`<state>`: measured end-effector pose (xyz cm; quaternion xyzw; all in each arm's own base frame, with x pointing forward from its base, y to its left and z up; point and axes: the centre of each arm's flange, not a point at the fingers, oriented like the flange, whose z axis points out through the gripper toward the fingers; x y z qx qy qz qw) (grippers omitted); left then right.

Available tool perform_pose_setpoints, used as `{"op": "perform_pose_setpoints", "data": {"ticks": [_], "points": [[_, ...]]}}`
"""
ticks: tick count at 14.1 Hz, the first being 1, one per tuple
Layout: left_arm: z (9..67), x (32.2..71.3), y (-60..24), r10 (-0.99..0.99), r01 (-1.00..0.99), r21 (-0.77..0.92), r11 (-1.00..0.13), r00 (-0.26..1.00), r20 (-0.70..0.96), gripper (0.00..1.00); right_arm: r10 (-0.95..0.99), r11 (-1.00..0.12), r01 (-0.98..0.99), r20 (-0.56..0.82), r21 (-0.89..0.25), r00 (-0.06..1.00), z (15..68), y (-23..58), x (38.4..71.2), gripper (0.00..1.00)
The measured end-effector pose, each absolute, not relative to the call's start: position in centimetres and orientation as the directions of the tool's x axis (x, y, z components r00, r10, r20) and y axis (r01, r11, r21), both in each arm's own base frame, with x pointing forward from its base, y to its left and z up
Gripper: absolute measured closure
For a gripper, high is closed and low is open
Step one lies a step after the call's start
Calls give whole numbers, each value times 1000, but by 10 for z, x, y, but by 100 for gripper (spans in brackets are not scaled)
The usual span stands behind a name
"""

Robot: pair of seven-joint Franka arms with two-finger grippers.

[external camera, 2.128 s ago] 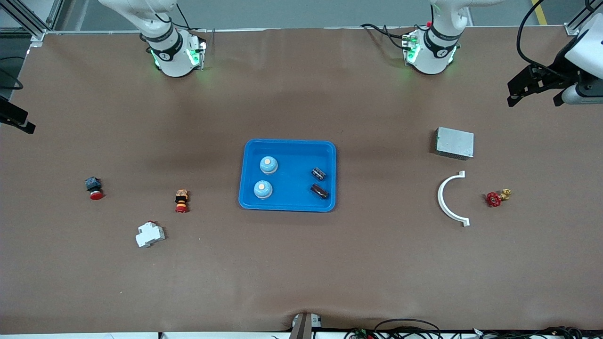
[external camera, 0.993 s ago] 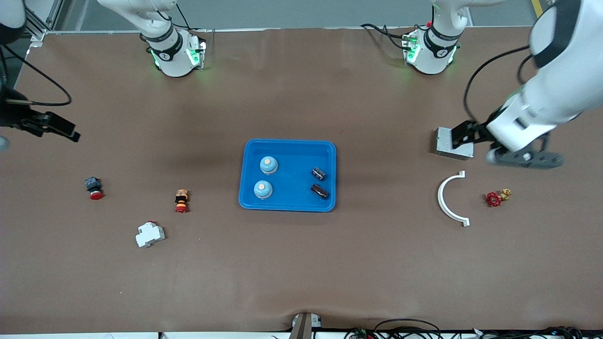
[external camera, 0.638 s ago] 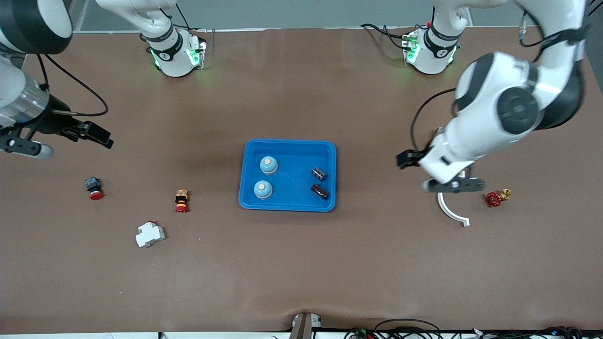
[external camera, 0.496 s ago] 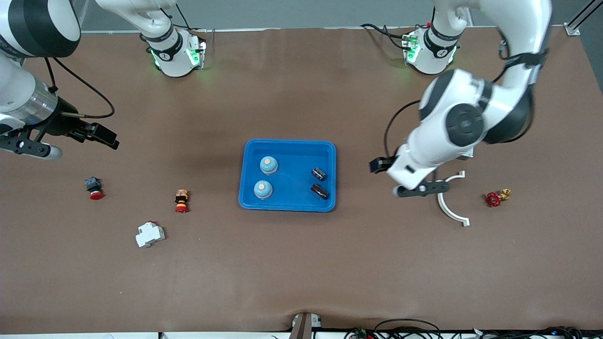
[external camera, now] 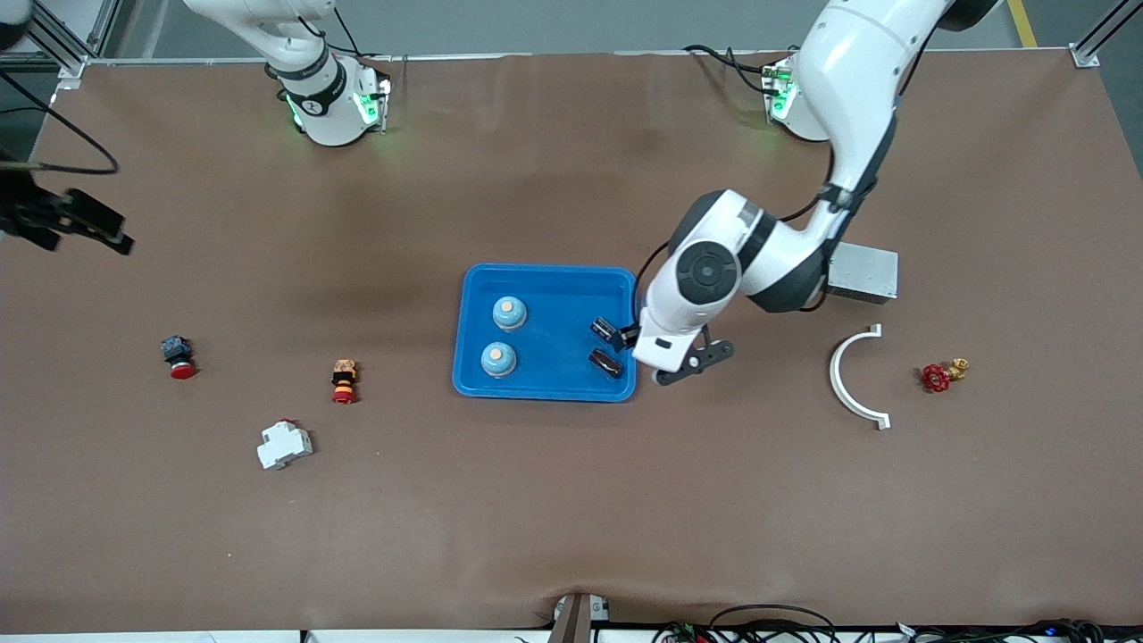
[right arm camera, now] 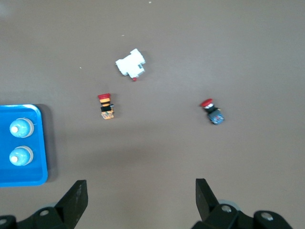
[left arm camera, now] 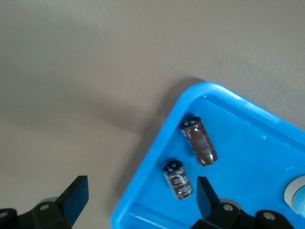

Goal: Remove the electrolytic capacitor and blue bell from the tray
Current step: 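Grasp a capacitor with the left gripper while the right gripper grasps a bell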

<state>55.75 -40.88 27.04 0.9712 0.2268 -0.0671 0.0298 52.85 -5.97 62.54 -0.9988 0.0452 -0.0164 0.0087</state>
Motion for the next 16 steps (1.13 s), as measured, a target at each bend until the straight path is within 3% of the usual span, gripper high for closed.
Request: {"op": "perform_pose_setpoints", "data": {"ticks": [3,6,7,15,16], "points": [[245,545,-436,510,520,51,-853,849,-137,4,-56,-998,-56,43,-3,998,649,-77,521,0],[225,533,-454,559,570,52,-820,817,-142,7,-144,-990,-143,8,-16,990,639,-67,521,0],[220,531,-456,569,580,45,-813,809,-145,15,-185,-982,-185,-7,-25,983,630,-45,525,0],[175,512,-465,585,590,-20,-807,794,-165,24,-402,-914,-400,21,-74,915,480,219,532,0],[173,512,-465,585,590,-23,-807,794,-165,32,-422,-905,-419,19,-78,906,453,248,533,0]]}}
